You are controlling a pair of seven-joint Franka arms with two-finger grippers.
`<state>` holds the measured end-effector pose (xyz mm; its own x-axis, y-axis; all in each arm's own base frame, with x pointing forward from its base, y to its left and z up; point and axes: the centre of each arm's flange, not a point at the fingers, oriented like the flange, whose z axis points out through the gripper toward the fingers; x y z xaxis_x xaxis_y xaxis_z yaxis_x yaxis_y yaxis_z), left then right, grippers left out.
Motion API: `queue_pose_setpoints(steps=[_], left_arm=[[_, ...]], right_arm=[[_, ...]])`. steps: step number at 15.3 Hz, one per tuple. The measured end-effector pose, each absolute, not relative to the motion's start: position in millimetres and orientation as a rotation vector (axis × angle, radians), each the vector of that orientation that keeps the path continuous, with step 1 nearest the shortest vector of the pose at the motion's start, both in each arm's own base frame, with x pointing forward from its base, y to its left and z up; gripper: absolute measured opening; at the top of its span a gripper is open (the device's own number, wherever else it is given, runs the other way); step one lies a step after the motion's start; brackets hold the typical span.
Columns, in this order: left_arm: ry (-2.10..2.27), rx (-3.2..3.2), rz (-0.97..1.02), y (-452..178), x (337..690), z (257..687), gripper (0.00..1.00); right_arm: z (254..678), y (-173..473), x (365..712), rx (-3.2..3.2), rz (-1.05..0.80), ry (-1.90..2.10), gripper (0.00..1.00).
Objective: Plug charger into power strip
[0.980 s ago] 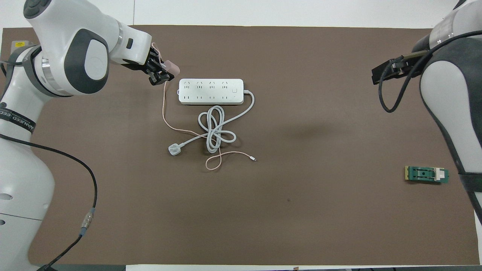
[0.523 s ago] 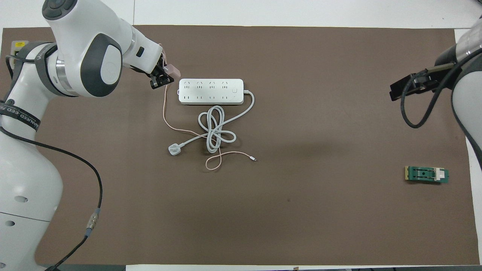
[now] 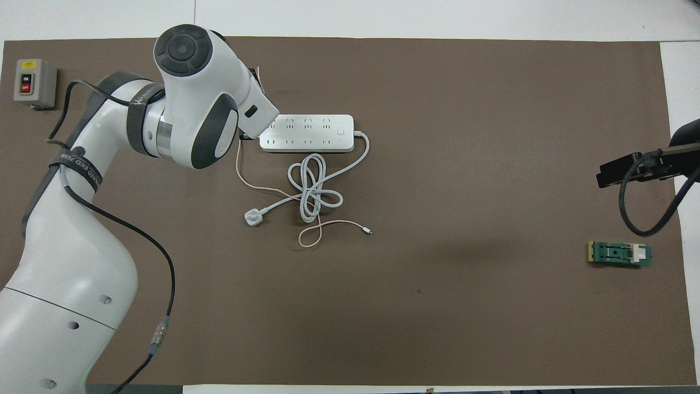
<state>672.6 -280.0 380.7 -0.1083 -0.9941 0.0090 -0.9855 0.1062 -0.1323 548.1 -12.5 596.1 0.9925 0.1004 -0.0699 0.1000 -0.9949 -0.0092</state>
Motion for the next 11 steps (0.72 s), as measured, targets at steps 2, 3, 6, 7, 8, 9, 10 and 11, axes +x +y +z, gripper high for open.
queue_pose_setpoints(steps=[2,3,6,7,8,9,10,11], left_arm=[[2.275,-2.025,-0.15,-280,672,380,0.3],[2.275,-2.013,-0.135,-279,672,378,0.3],[2.288,-1.986,-0.071,-275,665,363,0.3],[2.295,-1.985,-0.056,-275,662,358,0.3],[2.299,-1.984,-0.048,-274,660,355,0.3],[2.3,-1.983,-0.047,-274,658,355,0.3],[2.3,-1.982,-0.048,-274,657,355,0.3],[2.3,-1.981,-0.05,-274,657,356,0.3]], right_arm=[[598,-13,549,-3.159,0.098,-0.161,1.0],[598,-13,550,-3.166,0.089,-0.16,1.0],[598,-14,550,-3.169,0.085,-0.137,1.0],[598,-14,550,-3.17,0.085,-0.119,1.0],[598,-14,550,-3.171,0.085,-0.105,1.0],[598,-14,550,-3.172,0.085,-0.087,1.0],[598,-13,550,-3.173,0.084,-0.061,1.0],[598,-13,550,-3.173,0.084,-0.041,1.0]])
